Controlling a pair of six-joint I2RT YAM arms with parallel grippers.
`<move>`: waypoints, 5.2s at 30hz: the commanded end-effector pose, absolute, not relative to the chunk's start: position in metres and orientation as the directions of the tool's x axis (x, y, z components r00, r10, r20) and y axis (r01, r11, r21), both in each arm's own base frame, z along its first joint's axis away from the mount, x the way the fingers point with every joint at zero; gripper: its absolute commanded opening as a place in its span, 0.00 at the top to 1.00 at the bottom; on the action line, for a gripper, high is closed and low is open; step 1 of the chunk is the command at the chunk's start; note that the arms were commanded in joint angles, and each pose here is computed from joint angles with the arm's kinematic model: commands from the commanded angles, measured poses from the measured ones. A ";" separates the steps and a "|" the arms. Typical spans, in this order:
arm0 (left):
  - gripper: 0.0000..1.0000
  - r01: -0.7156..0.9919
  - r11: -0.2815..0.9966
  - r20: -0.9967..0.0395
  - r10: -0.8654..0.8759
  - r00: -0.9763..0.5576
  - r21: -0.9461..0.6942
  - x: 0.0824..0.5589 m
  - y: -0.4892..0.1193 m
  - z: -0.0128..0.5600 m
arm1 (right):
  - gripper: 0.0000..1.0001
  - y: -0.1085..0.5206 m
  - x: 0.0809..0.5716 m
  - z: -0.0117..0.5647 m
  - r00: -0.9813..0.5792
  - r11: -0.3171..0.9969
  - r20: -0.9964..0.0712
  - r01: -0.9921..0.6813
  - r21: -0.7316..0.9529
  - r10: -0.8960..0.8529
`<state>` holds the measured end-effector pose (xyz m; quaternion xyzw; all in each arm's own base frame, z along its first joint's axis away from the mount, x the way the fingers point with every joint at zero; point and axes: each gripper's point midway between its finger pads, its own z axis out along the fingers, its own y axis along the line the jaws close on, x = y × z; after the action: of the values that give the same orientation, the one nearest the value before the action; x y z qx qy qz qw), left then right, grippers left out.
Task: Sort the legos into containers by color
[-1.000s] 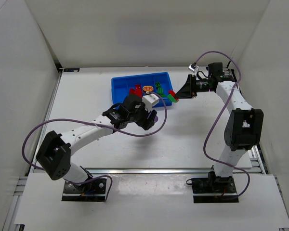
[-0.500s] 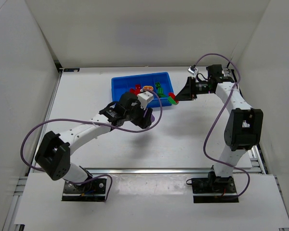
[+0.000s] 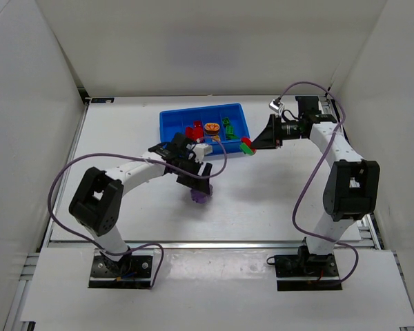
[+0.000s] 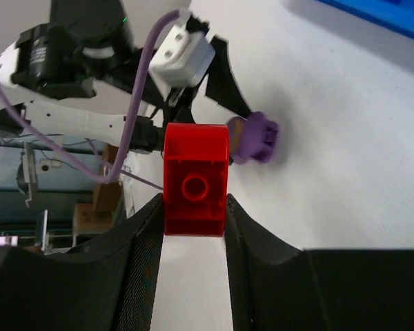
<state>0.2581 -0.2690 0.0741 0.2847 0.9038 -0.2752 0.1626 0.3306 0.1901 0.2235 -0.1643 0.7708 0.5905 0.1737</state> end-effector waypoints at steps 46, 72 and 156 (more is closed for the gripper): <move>0.20 0.667 0.129 -0.676 -0.036 -0.736 -0.734 0.333 -0.349 0.296 | 1.00 0.251 0.345 0.281 -0.882 0.013 -0.458 -0.462 0.887 -0.108; 0.45 0.657 0.191 -0.674 -0.032 -0.738 -0.729 0.345 -0.346 0.269 | 1.00 0.249 0.332 0.289 -0.873 -0.006 -0.473 -0.475 0.880 -0.122; 0.14 0.633 0.648 -0.798 0.063 -0.599 -0.423 0.515 -0.379 0.187 | 1.00 0.113 0.329 0.279 -0.734 0.457 -0.675 -0.576 0.678 0.075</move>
<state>0.5069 -0.3822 0.1276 0.2063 0.8483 -0.3503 0.3393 0.3223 0.1152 0.2794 -0.1324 0.7881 0.5129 0.3136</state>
